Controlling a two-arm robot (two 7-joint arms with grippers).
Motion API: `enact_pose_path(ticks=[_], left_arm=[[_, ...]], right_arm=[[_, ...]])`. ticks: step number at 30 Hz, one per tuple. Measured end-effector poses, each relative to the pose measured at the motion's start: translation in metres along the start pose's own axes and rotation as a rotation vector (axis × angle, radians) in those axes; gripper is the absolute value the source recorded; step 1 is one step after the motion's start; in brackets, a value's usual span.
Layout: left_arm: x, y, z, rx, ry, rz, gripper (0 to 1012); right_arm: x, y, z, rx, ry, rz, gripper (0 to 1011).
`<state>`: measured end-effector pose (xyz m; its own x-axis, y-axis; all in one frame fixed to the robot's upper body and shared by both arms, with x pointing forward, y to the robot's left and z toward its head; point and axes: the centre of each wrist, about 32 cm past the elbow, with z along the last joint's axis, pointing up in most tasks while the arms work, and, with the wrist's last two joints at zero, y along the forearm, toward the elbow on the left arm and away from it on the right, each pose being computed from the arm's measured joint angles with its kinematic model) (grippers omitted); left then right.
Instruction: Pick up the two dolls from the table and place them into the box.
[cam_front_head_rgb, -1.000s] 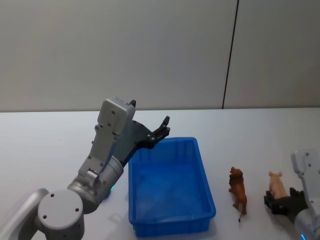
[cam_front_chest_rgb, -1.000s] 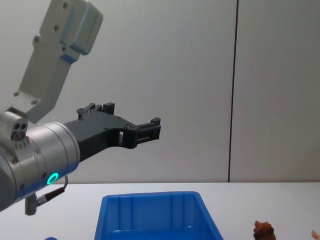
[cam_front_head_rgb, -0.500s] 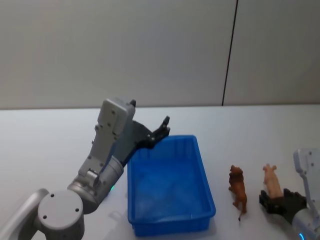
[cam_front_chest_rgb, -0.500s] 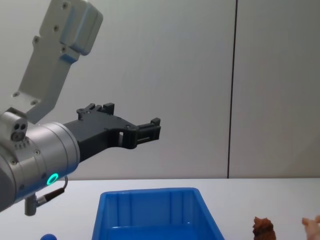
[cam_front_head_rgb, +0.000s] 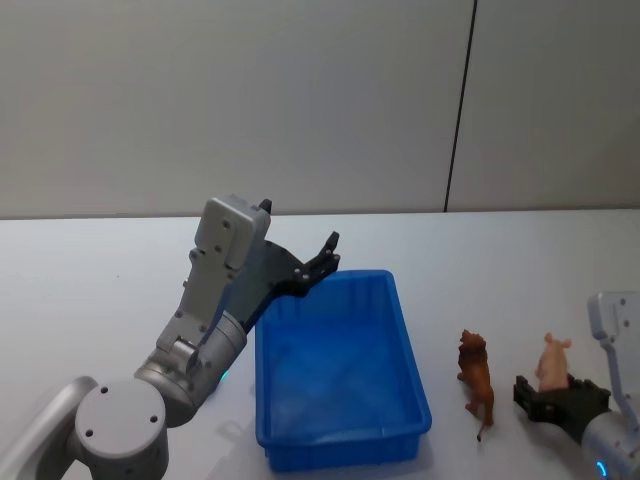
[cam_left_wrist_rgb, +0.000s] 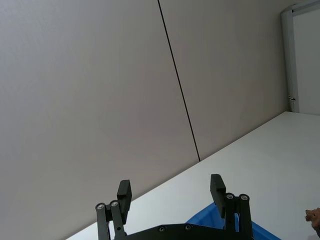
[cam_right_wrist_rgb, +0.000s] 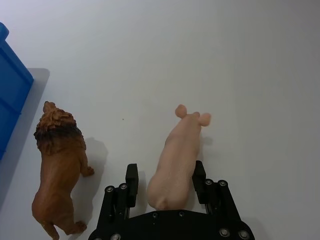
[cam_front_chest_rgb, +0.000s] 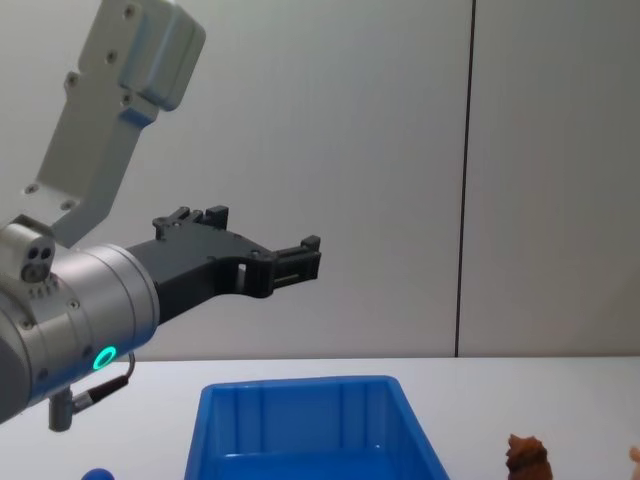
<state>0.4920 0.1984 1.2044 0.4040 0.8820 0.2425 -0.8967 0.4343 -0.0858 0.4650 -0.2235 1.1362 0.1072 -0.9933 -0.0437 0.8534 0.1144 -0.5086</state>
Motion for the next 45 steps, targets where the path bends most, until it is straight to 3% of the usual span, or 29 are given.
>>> enact_pose_path(ticks=[22, 37, 40, 45], left_arm=[[0.0, 0.0, 0.0, 0.0, 0.0, 0.0, 1001], [0.0, 0.0, 0.0, 0.0, 0.0, 0.0, 1001], [0.0, 0.0, 0.0, 0.0, 0.0, 0.0, 1001], [0.0, 0.0, 0.0, 0.0, 0.0, 0.0, 1001]], right_arm=[[-0.0005, 0.0006, -0.0031, 0.005, -0.009, -0.005, 652], [-0.0007, 0.0007, -0.0042, 0.004, -0.011, -0.007, 1001], [-0.0006, 0.0007, -0.0043, 0.004, -0.011, -0.007, 974], [-0.0006, 0.0007, -0.0043, 0.005, -0.012, -0.007, 803]])
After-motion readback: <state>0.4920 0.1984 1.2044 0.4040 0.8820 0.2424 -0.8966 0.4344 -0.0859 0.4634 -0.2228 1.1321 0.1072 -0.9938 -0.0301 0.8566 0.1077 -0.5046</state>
